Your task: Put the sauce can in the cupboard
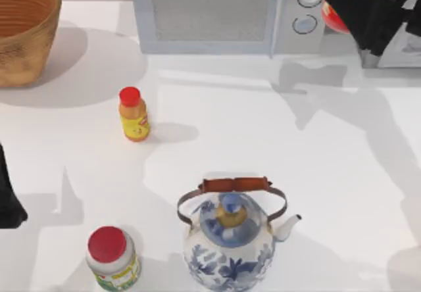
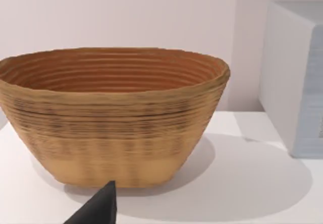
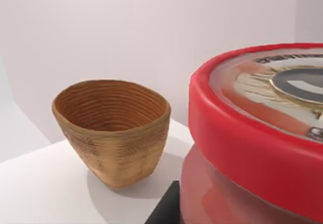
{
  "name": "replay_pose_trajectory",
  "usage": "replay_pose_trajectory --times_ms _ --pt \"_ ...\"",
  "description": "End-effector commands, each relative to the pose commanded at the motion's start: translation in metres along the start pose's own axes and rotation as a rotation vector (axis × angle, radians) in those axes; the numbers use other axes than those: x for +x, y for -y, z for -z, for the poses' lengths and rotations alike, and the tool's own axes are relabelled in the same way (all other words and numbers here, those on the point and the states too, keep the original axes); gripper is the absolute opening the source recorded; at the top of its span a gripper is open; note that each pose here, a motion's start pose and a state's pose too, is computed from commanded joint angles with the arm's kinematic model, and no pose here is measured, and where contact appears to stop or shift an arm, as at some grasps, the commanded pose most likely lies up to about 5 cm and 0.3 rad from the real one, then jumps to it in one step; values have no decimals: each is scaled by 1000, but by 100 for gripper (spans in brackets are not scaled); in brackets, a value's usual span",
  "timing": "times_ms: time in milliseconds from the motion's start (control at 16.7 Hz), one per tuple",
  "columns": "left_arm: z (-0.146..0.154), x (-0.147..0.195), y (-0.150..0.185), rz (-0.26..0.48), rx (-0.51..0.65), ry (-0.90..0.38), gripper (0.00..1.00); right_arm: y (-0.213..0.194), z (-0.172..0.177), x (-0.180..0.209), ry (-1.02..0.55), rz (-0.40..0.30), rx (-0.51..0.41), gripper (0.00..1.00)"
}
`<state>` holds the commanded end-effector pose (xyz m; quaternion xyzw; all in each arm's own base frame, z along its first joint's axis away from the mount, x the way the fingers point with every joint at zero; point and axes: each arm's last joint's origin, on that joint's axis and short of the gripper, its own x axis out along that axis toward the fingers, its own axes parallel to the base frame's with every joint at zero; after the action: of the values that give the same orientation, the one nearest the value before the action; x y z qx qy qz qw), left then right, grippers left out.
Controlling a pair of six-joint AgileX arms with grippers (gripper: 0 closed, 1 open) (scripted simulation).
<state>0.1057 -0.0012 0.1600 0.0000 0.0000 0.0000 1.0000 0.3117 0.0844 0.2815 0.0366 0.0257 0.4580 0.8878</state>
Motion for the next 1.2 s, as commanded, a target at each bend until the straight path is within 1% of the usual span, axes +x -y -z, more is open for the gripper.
replay_pose_trajectory --times_ms 180,300,480,660,780,900,1020,1200 --pt "0 0 0 0 0 0 100 -38 -12 -69 43 237 -17 0" --pt "0 0 0 0 0 0 100 -65 -3 -109 76 390 -36 0" --pt "0 0 0 0 0 0 100 -96 31 -154 109 602 -64 0" --pt "0 0 0 0 0 0 100 -108 77 -177 102 778 -76 0" --pt "0 0 0 0 0 0 100 -109 104 -183 84 864 -77 0" --pt "0 0 0 0 0 0 100 -108 123 -187 65 922 -77 0" --pt "0 0 0 0 0 0 100 -107 133 -188 54 950 -76 0" --pt "0 0 0 0 0 0 100 -107 134 -188 53 952 -76 0"
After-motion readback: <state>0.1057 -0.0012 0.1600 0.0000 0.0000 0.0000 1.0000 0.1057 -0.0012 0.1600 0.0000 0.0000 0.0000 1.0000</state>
